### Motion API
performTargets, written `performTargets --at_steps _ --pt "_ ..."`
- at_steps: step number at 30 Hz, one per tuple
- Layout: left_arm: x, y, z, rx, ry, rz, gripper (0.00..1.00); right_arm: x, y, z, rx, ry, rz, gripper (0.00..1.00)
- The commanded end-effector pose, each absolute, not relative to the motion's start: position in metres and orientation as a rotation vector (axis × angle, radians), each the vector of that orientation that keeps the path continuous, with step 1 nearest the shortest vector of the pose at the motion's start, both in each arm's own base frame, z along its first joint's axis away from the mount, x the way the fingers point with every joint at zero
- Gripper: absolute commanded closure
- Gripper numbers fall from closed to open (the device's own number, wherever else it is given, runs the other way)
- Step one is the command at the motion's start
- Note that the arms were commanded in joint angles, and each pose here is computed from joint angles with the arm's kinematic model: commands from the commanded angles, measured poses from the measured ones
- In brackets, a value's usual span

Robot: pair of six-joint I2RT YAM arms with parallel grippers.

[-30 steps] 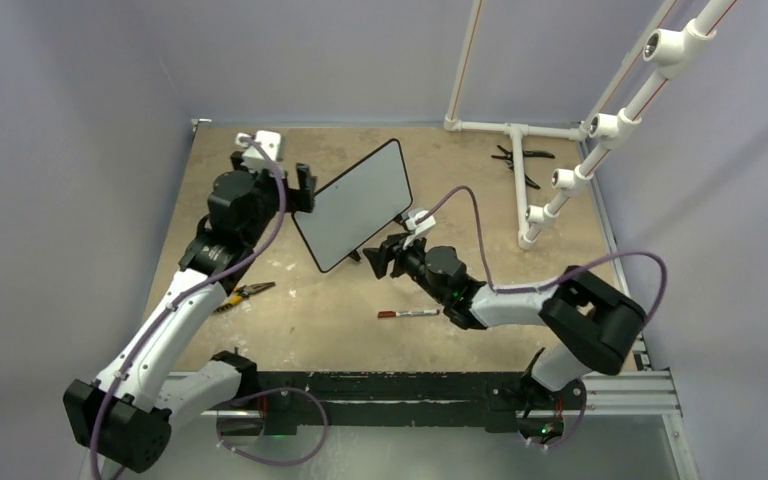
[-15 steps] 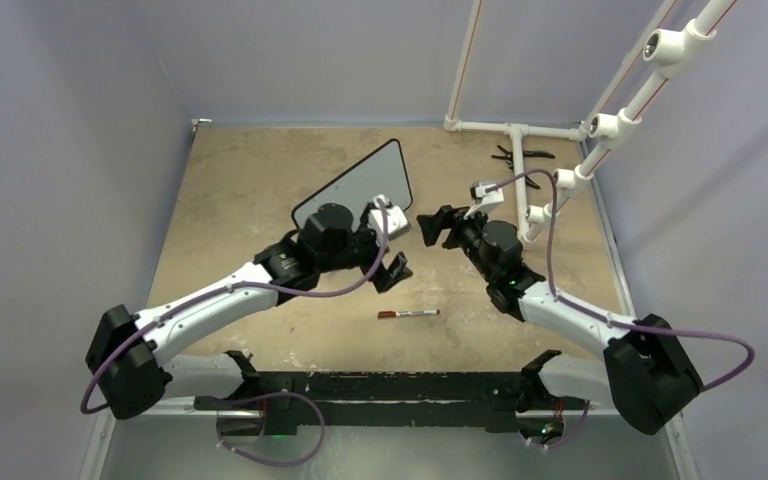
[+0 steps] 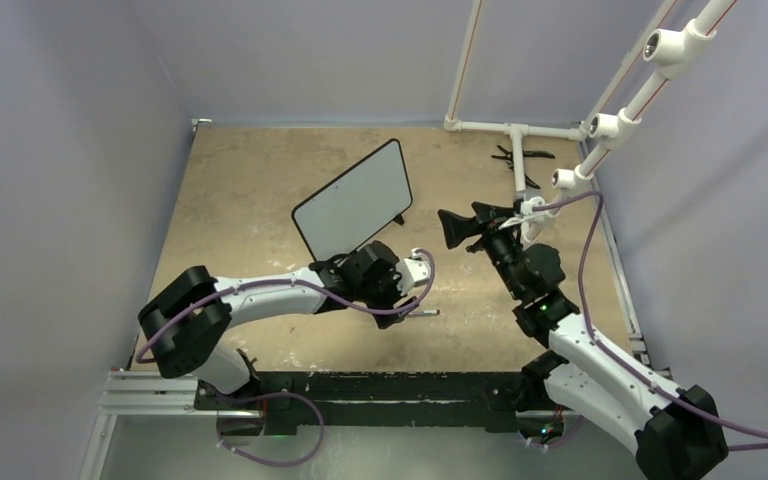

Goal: Write a sentence on the whiteboard
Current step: Pick up the whiteboard marker from the center of the board.

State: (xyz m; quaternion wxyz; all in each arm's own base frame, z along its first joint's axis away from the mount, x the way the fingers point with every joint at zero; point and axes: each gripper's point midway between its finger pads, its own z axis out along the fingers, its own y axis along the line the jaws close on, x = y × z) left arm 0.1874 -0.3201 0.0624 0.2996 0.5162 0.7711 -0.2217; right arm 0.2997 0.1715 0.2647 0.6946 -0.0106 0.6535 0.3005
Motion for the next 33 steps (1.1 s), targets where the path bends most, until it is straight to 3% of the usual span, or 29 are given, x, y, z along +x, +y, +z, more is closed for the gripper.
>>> performTargets --at_steps 1,9,15,19,25,33 --pt "0.199 -0.320 0.049 1.363 2.068 -0.490 0.32 0.291 0.168 0.271 -0.030 1.425 0.688 0.10" --pt "0.197 -0.313 0.019 1.392 2.162 -0.400 0.40 0.284 0.160 0.280 -0.005 1.387 0.687 0.09" --pt "0.192 -0.311 0.015 1.415 2.180 -0.354 0.70 0.282 0.151 0.286 0.028 1.366 0.665 0.07" --pt "0.179 -0.310 0.011 1.455 2.194 -0.342 1.00 0.281 0.147 0.290 0.031 1.366 0.647 0.07" --pt "0.186 -0.306 0.044 1.315 2.128 -0.336 1.00 0.284 0.148 0.283 0.025 1.412 0.630 0.07" --pt "0.214 -0.302 0.141 1.068 1.889 -0.395 1.00 0.282 0.176 0.294 -0.131 1.474 0.692 0.05"
